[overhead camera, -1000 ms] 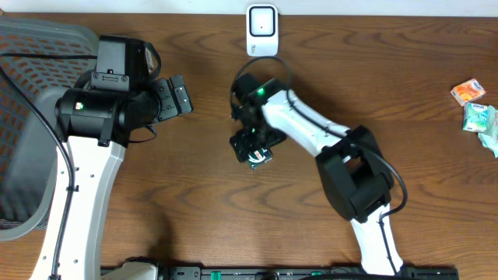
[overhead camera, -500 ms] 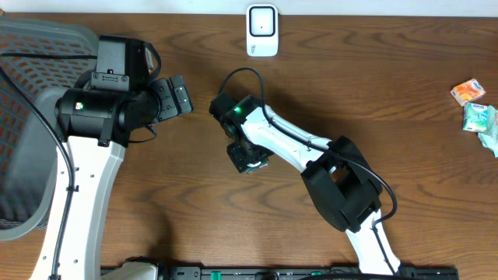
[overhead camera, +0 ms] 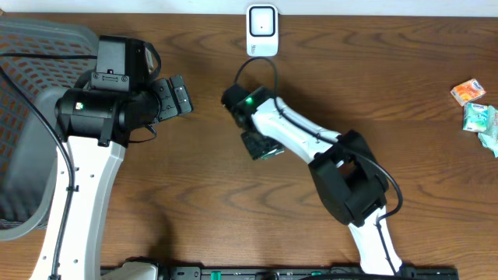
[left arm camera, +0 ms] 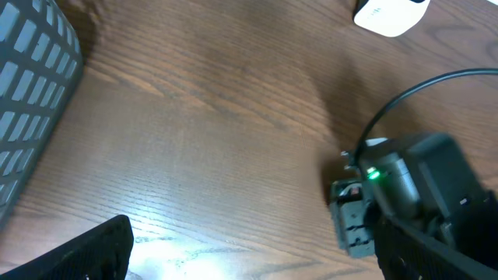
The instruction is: Scan the item barcode
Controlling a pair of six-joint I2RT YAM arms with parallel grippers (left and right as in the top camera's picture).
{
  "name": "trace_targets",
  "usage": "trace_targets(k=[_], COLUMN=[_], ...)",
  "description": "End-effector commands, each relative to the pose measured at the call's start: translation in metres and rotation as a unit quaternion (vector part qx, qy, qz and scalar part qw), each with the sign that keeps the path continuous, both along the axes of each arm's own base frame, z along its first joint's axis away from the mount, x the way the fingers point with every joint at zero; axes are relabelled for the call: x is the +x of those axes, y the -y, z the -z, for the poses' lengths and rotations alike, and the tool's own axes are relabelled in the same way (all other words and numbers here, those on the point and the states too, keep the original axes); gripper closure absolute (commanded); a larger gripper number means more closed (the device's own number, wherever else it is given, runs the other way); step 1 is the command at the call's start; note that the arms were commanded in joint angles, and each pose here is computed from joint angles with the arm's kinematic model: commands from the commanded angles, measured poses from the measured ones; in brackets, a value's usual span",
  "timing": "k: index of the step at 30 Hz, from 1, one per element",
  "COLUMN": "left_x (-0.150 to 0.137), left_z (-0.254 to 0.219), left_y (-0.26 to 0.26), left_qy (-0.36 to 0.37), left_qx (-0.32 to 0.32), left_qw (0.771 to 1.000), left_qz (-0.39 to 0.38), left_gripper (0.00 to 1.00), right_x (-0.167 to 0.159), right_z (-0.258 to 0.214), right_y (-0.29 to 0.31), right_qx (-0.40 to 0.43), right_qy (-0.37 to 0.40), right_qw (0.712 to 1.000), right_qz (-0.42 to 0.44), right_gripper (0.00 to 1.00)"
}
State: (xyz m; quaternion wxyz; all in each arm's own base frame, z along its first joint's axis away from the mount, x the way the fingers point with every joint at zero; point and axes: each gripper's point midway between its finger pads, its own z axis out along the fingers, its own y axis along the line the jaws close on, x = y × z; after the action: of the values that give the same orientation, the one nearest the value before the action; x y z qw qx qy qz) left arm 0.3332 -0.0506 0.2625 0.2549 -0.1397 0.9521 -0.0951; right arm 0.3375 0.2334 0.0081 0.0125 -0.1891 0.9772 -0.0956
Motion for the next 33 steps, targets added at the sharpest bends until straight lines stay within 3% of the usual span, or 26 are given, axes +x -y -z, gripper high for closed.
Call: trace_targets(k=[1, 4, 8, 12, 16, 19, 27, 33], left_x=[0.001, 0.001, 0.001, 0.001, 0.001, 0.001, 0.001, 0.001], left_z=[-0.004, -0.004, -0.004, -0.004, -0.004, -0.004, -0.004, -0.004], left_y=[-0.002, -0.002, -0.002, -0.002, -0.002, -0.002, -0.002, -0.002], left_qy=[0.005, 0.005, 0.005, 0.005, 0.005, 0.005, 0.005, 0.005], left_qx=[0.003, 0.003, 0.003, 0.003, 0.003, 0.003, 0.003, 0.003], left_qw=[1.000, 1.000, 1.000, 1.000, 1.000, 1.000, 1.000, 1.000], left_qz=[-0.001, -0.001, -0.001, -0.001, -0.001, -0.001, -0.001, -0.001], left_gripper=[0.02, 0.02, 0.02, 0.02, 0.02, 0.02, 0.02, 0.02], right_x=[0.010, 0.014, 0.013, 0.031, 0.062, 0.076, 0.087, 0.064], right_z=[-0.005, -0.004, -0.002, -0.003, -0.013, -0.019, -0.024, -0.027], right_y=[0.014, 0.013, 0.001, 0.017, 0.046, 0.055, 0.074, 0.055], right_qx=[0.002, 0.030, 0.087, 0.029, -0.072, -0.092, -0.056, 0.088], right_qy=[0.008, -0.012, -0.052, -0.025, 0.038, 0.072, 0.105, 0.016], right_qw=[1.000, 0.999, 0.983, 0.973, 0.973, 0.977, 0.993, 0.990], right_qz=[0.026, 0.000, -0.151, -0.229, -0.216, -0.177, -0.001, 0.109], right_gripper=[0.39, 0.39, 0.34, 0.29, 0.27, 0.23, 0.21, 0.22])
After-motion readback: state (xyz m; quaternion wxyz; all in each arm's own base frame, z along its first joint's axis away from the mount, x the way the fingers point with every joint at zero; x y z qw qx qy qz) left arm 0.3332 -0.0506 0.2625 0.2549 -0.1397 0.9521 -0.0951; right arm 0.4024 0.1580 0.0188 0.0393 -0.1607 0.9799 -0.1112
